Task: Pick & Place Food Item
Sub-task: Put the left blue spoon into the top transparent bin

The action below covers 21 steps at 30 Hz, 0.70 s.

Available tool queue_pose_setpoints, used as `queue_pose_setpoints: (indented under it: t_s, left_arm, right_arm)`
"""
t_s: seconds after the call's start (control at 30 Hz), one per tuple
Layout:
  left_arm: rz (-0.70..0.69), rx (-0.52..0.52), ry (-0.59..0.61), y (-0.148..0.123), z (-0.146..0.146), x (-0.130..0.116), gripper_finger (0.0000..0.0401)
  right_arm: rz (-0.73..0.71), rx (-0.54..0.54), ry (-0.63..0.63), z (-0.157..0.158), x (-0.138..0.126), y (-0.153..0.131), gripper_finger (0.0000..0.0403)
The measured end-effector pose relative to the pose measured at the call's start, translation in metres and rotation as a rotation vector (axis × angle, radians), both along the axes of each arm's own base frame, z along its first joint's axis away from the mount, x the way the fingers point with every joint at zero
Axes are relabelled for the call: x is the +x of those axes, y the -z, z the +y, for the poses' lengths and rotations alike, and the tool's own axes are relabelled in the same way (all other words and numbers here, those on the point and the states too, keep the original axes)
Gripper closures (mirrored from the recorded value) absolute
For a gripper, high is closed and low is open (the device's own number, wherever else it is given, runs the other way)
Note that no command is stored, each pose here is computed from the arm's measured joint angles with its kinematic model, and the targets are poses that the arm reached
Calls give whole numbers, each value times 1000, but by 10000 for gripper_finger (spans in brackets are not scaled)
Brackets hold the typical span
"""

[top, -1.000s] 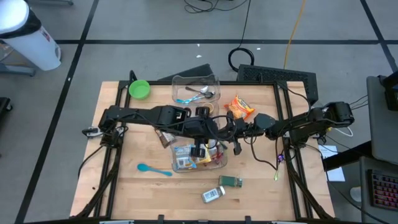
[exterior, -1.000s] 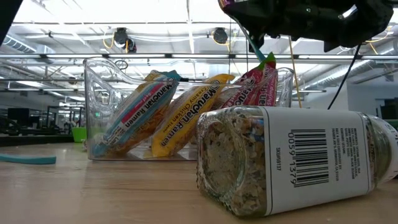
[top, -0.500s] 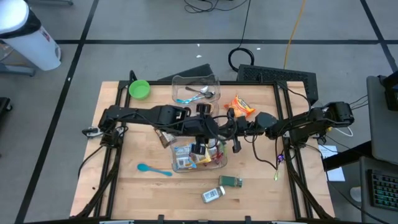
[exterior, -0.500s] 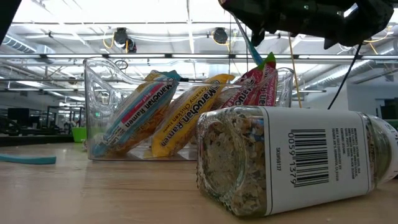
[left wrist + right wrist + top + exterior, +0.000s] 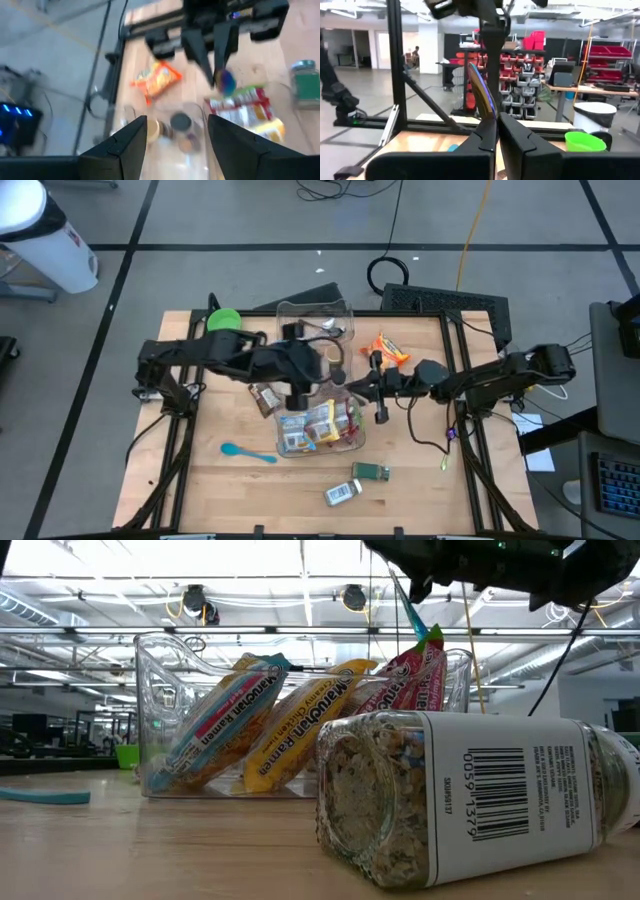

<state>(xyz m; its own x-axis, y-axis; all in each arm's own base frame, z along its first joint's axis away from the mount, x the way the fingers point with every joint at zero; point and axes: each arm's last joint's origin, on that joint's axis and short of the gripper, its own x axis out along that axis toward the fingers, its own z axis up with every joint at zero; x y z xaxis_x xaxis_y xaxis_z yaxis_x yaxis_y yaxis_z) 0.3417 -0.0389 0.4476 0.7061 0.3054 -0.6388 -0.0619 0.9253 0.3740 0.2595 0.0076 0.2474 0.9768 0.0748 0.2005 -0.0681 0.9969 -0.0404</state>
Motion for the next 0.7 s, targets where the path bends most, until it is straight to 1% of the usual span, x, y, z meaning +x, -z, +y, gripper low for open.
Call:
queue_pose_setpoints:
  t_s: [0.07,0.13,0.2,0.27,0.37,0.53,0.6,0.7]
  left_arm:
    - [27,-50,-45,-3,2,-13,187]
    - [57,-108,-78,-2,3,-21,187]
    - [78,-164,-93,2,2,-23,187]
    - [93,-194,-81,11,-3,-20,187]
    - [88,-183,-37,33,-11,-5,187]
    - [33,-120,53,88,-18,26,187]
    - [6,-106,68,108,-17,34,187]
    - [-45,-101,64,128,-11,41,187]
  right_arm:
    - [0,-13,2,0,-2,-2,403]
    - [-11,-15,5,0,-5,-6,403]
    - [-26,-19,8,0,-8,-10,403]
    - [-31,-33,13,0,-11,-14,403]
    - [-55,-40,38,2,-15,-19,403]
    - [-72,-74,36,8,-17,-22,403]
    - [-81,-91,30,11,-18,-23,403]
    - [-85,-110,44,14,-18,-23,403]
